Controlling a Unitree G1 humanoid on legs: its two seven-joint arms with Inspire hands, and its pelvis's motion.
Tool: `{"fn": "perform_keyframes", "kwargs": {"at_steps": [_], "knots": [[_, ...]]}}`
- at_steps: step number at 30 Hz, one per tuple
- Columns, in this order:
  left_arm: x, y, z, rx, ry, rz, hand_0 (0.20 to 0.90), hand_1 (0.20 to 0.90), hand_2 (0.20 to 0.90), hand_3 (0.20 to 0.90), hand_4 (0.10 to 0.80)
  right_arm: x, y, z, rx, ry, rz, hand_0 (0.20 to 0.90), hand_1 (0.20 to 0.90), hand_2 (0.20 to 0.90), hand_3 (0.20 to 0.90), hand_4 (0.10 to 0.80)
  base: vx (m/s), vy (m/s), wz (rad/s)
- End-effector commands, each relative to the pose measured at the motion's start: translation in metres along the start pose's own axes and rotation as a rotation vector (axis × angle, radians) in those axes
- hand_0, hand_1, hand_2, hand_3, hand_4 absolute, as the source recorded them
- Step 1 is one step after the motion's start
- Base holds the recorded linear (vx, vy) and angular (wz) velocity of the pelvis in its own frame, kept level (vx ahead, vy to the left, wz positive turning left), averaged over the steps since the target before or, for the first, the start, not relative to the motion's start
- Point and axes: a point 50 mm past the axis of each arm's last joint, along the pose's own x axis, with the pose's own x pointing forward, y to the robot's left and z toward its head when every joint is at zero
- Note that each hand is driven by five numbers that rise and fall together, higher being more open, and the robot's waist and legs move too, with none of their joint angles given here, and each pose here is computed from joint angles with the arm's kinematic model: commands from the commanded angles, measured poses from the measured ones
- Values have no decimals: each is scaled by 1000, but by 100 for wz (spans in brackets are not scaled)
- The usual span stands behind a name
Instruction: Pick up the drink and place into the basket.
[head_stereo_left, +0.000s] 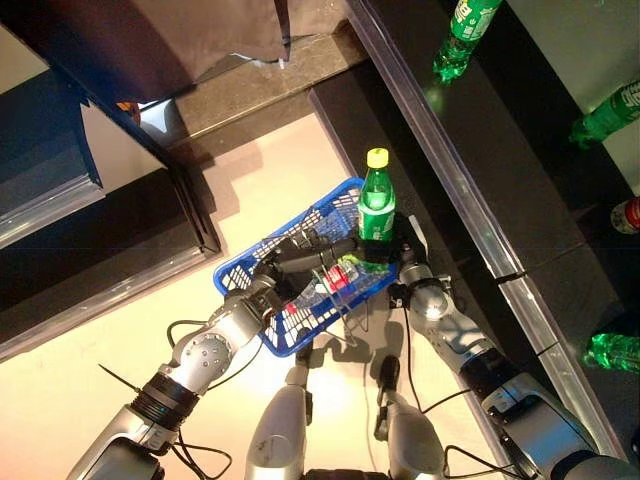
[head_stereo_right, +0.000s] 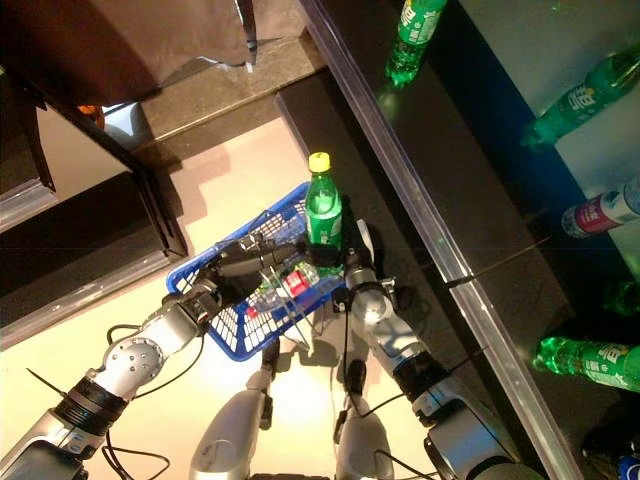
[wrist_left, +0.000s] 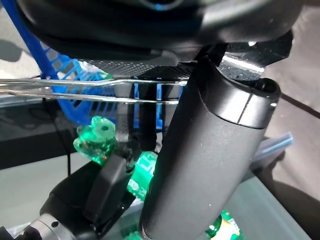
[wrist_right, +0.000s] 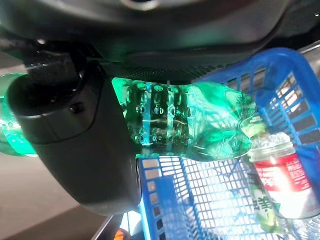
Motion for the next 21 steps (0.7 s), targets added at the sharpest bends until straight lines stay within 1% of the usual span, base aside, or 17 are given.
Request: {"fn": "perform_keyframes", "kwargs": {"at_steps": [1,3,5,7,8,11,13,15,16,19,21], "knots": [[-38,-151,80,-29,-420,-843,300,300,300,200,100,9,8,86,60,-429,23,300,300,300,200,100,0,0,0],[-36,-152,81,-32,-416,-845,300,300,300,200,100,13,5,83,32,-412,13,300,300,300,200,100,0,0,0],[-33,-154,82,-33,-417,-847,300,300,300,200,100,22,3,71,-106,-321,13,300,300,300,200,100,7,-1,2],[-32,-157,84,-26,-419,-844,300,300,300,200,100,30,-5,52,-331,-191,43,300,300,300,200,100,7,-1,17],[-32,-157,86,-19,-420,-842,300,300,300,200,100,32,-10,47,-377,-147,56,300,300,300,200,100,0,-6,17],[-32,-156,89,-6,-415,-838,300,300,300,200,100,35,-24,45,-475,-117,28,300,300,300,200,100,1,-4,2],[-32,-155,89,-3,-416,-837,300,300,300,200,100,36,-26,45,-514,-101,28,300,300,300,200,100,0,0,0],[-30,-155,89,4,-420,-838,300,300,300,200,100,40,-32,44,-651,-72,15,300,300,300,200,100,0,0,0],[-30,-156,90,5,-418,-836,300,300,300,200,100,42,-39,43,-779,-41,5,300,300,300,200,100,0,0,0],[-32,-157,93,12,-411,-832,300,300,300,200,100,44,-52,48,-935,-24,-24,300,300,300,200,100,0,0,0],[-31,-158,93,14,-400,-830,300,300,300,200,100,48,-59,61,-1076,-48,-58,300,300,300,200,100,-6,-21,3]]}}
